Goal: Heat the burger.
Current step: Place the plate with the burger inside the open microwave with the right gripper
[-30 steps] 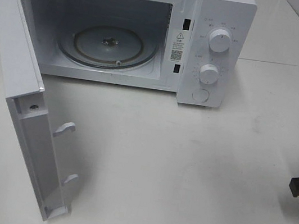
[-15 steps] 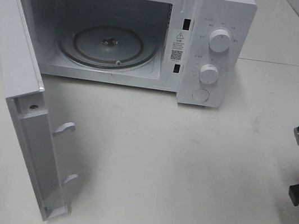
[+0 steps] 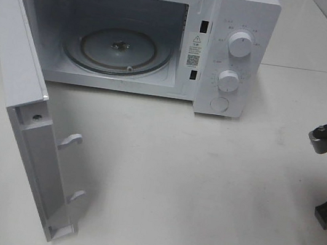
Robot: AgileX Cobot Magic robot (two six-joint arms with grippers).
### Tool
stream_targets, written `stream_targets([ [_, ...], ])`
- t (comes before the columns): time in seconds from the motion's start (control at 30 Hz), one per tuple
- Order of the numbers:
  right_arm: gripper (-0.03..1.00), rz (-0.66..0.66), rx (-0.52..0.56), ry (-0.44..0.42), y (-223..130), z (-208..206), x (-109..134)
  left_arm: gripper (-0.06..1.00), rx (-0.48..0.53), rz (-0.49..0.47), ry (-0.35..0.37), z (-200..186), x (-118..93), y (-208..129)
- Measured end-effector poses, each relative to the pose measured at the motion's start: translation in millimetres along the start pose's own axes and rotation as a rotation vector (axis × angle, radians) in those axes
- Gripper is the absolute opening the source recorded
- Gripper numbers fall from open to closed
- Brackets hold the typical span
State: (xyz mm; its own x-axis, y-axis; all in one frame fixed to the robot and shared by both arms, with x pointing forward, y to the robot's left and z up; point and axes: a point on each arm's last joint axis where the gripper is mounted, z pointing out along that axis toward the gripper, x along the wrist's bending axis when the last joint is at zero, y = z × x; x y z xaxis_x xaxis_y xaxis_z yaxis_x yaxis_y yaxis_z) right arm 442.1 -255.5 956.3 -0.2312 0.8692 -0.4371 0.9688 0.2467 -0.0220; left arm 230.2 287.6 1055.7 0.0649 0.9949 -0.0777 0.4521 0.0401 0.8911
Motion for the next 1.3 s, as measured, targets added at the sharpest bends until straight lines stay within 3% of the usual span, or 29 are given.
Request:
stream_targets([
  [0.57, 0.05, -0.219, -0.174, -0.026, -20, -46, 31, 0.99, 0.0, 0.0, 0.0, 0, 0, 0],
  [1.3, 0.05, -0.736, -0.333, -0.069, -38, -69, 79, 0.99, 0.0, 0.0, 0.0, 0, 0, 0],
])
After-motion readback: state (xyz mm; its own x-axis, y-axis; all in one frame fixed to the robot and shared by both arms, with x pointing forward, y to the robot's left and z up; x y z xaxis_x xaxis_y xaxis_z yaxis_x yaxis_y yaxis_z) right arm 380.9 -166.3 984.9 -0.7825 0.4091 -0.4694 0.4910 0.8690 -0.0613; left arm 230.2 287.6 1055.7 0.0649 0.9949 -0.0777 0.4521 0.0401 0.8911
